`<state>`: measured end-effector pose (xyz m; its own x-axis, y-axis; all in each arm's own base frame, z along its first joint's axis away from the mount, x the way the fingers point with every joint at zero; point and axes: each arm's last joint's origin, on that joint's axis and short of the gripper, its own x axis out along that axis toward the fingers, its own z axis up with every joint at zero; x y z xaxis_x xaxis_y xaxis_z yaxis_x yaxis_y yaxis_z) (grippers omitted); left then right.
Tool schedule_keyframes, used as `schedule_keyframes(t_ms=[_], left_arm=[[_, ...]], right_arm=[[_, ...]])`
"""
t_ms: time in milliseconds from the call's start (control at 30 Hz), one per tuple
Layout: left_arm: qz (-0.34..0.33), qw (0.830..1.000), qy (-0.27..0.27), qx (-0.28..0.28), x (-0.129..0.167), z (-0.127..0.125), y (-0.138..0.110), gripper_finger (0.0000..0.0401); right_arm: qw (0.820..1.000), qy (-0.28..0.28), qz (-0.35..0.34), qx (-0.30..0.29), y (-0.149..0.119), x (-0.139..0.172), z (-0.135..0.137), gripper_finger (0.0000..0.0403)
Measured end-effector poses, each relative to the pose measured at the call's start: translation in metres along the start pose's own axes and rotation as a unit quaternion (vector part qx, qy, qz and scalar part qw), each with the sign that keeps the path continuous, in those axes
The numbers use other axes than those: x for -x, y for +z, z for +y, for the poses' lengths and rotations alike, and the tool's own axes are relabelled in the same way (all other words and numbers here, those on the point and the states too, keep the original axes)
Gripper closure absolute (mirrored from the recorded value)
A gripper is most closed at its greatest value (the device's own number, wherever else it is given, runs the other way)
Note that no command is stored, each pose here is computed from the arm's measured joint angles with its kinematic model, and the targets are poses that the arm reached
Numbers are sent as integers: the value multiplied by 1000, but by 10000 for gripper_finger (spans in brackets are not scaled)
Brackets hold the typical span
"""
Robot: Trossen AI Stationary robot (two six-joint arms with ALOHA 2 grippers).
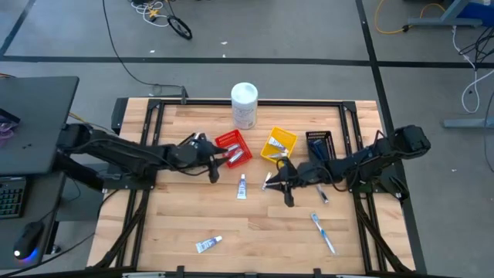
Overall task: Pick & Place Travel size toiletries
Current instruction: Put the left silver nail clipper into the red basket
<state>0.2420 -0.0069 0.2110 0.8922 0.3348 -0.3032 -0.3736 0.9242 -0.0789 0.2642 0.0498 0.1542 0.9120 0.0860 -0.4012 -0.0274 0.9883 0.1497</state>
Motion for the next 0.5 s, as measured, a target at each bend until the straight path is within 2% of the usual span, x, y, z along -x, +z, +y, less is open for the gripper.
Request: schedule_keyframes(t_ms=[333,500], left_arm=[[-30,999,-6,-17,-11,-5,0,248],[-53,998,-11,-8,-11,-6,3,248]], right_arm=[[1000,11,-8,-8,-3,-4,6,322],[999,8,-14,30,-4,-7,4,322]])
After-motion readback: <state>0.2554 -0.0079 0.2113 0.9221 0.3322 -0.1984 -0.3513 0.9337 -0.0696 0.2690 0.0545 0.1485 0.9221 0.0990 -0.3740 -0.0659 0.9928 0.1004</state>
